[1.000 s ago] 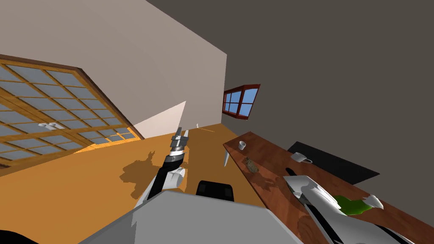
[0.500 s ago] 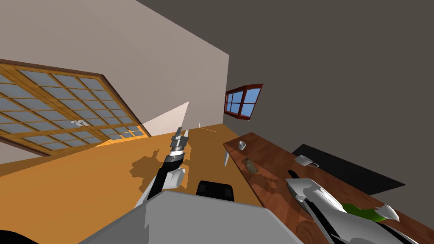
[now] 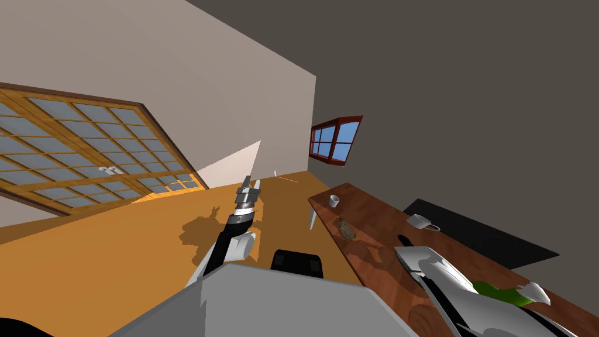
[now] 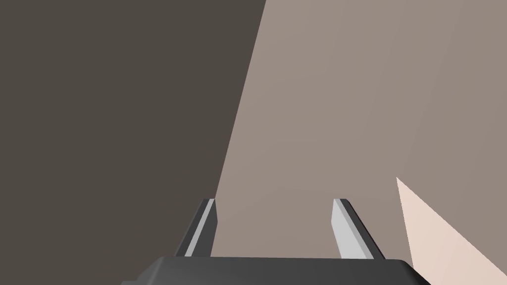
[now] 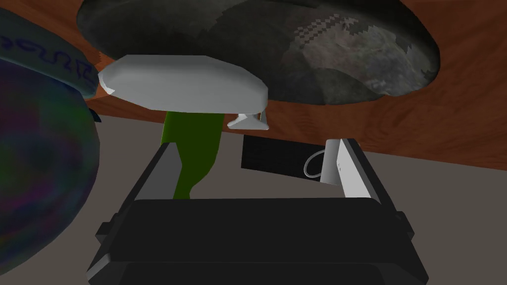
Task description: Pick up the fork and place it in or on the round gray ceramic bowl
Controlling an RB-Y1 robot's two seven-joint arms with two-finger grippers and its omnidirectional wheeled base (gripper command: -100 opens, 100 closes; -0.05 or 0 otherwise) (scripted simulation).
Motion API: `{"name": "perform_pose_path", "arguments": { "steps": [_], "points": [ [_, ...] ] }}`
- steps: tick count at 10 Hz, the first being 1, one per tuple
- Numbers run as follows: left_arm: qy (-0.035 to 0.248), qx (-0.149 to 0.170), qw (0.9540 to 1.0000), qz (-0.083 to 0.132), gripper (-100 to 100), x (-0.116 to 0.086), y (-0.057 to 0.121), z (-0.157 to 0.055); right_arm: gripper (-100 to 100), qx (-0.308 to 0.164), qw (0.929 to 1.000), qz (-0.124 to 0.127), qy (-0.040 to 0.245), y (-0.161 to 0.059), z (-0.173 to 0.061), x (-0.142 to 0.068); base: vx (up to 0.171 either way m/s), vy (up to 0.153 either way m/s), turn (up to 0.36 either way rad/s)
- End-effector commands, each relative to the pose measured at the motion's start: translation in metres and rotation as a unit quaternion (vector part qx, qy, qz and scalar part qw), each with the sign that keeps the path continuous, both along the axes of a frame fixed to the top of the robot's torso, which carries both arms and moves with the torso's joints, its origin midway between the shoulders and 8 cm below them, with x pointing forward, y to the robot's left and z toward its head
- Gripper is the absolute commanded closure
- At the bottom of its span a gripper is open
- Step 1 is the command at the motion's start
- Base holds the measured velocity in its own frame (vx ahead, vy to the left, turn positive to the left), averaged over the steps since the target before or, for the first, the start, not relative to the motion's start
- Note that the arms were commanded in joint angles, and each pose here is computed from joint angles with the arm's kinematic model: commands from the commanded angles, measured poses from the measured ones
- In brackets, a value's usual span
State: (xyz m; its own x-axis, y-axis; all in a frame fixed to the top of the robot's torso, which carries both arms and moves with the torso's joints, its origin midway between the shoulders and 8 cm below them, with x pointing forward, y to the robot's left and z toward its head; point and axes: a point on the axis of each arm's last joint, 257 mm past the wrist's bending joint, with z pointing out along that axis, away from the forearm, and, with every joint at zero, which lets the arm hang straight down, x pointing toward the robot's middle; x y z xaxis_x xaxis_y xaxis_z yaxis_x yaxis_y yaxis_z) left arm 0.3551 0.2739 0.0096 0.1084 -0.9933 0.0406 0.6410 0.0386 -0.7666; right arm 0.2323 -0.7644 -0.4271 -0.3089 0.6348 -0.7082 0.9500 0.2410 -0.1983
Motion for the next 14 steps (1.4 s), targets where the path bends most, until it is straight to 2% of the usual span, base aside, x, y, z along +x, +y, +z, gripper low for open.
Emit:
{"name": "perform_pose_path", "arguments": {
  "steps": [1, 2, 3, 6, 11, 12, 13, 14],
  "points": [
    [0.000, 0.000, 1.0000, 0.000, 0, 0.000, 0.000, 0.000, -100, -0.001, 1.0000, -0.002, 0.000, -0.004, 0.011, 0.008, -0.043, 0.006, 0.035],
    [0.000, 0.000, 1.0000, 0.000, 0, 0.000, 0.000, 0.000, -100, -0.001, 1.0000, -0.002, 0.000, -0.004, 0.011, 0.008, -0.052, 0.008, 0.017],
    [0.000, 0.000, 1.0000, 0.000, 0, 0.000, 0.000, 0.000, -100, -0.002, 1.0000, -0.005, 0.000, -0.008, 0.022, 0.016, -0.066, 0.025, 0.034],
    [0.000, 0.000, 1.0000, 0.000, 0, 0.000, 0.000, 0.000, -100, -0.002, 1.0000, -0.005, 0.000, -0.008, 0.022, 0.016, -0.028, 0.004, 0.002],
    [0.000, 0.000, 1.0000, 0.000, 0, 0.000, 0.000, 0.000, -100, 0.001, 0.9999, -0.010, -0.002, -0.018, 0.055, 0.038, -0.052, 0.012, 0.026],
    [0.000, 0.000, 1.0000, 0.000, 0, 0.000, 0.000, 0.000, -100, 0.000, 0.9999, -0.010, -0.002, -0.016, 0.049, 0.034, -0.031, 0.006, 0.011],
    [0.000, 0.000, 1.0000, 0.000, 0, 0.000, 0.000, 0.000, 0, 0.000, 1.0000, -0.010, -0.001, -0.016, 0.050, 0.035, 0.000, 0.000, 0.000],
    [0.000, 0.000, 1.0000, 0.000, 0, 0.000, 0.000, 0.000, 0, 0.000, 1.0000, -0.010, -0.001, -0.016, 0.050, 0.035, 0.000, 0.000, 0.000]
  ]
}}
